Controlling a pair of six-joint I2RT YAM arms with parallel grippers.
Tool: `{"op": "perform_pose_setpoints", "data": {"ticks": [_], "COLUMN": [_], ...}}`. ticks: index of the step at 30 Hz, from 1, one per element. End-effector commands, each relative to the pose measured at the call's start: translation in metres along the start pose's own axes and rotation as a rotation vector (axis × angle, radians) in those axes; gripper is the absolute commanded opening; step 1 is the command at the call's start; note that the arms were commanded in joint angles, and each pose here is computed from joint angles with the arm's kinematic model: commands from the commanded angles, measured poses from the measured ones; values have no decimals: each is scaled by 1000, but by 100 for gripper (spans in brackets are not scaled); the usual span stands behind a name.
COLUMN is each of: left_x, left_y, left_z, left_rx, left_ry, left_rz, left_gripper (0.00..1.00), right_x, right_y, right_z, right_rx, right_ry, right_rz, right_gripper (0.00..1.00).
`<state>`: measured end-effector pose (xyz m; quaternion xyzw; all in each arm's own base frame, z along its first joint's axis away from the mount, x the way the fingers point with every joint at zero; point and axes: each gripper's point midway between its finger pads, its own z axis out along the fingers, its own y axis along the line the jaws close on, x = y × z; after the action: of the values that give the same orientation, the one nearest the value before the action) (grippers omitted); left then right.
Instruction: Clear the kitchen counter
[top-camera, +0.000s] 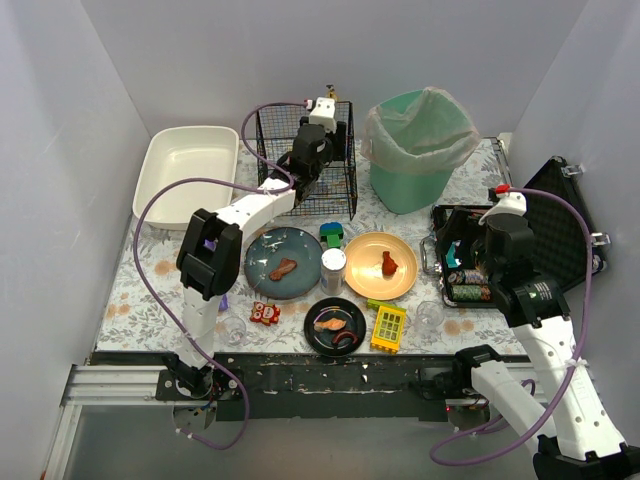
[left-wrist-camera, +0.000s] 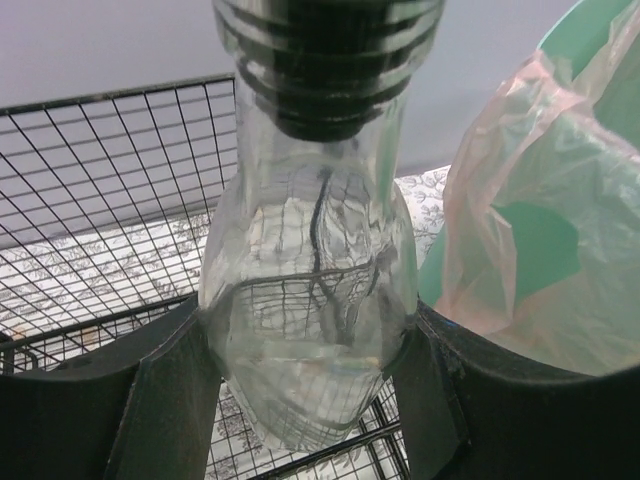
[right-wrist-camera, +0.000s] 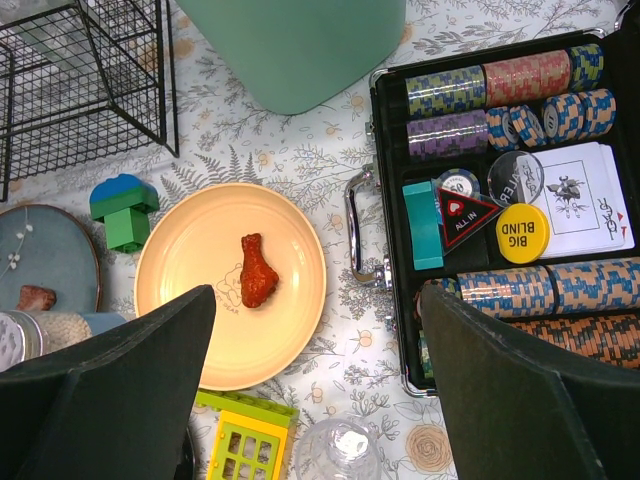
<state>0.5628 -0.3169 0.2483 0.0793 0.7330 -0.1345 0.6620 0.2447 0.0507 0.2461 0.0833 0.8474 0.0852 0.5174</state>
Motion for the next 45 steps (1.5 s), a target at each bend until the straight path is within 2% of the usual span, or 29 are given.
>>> {"op": "perform_pose_setpoints", "data": {"ticks": [1, 3, 8, 11, 13, 23, 27, 36, 39, 45], "left_x": [-46, -38, -16, -5, -1, 11, 8, -40, -43, -24], "left_y": [-2, -2, -2, -2, -3, -3, -1, 1, 3, -5], "left_z": [-7, -7, -5, -4, -5, -7, -16, -77, -102, -166], "left_rx": [22, 24, 27, 32, 38, 41, 36, 58, 66, 122], "left_ry": [-132, -116, -74, -50, -41, 12, 34, 34, 51, 202], "left_rz": [-53, -48, -38, -34, -36, -37, -36, -162, -208, -332], "left_gripper": [0, 0, 14, 28, 48, 91, 98, 98, 98, 98], "right_x": [-9, -9, -8, -8, -7, -10, -13, -19, -21, -22], "right_y": [3, 3, 2, 2, 2, 3, 3, 2, 1, 0], "right_z": [1, 1, 0, 0, 0, -3, -6, -12, -14, -19], "right_rx": [-17, -18, -16, -15, -15, -23, -22, -17, -13, -13], "right_ry": [-43, -45, -40, -42, -41, -46, -54, -66, -67, -73], "right_rz": [-3, -3, -5, -5, -8, -8, -6, -19, -25, -16], "right_gripper": [91, 91, 91, 91, 91, 91, 91, 91, 91, 91]}}
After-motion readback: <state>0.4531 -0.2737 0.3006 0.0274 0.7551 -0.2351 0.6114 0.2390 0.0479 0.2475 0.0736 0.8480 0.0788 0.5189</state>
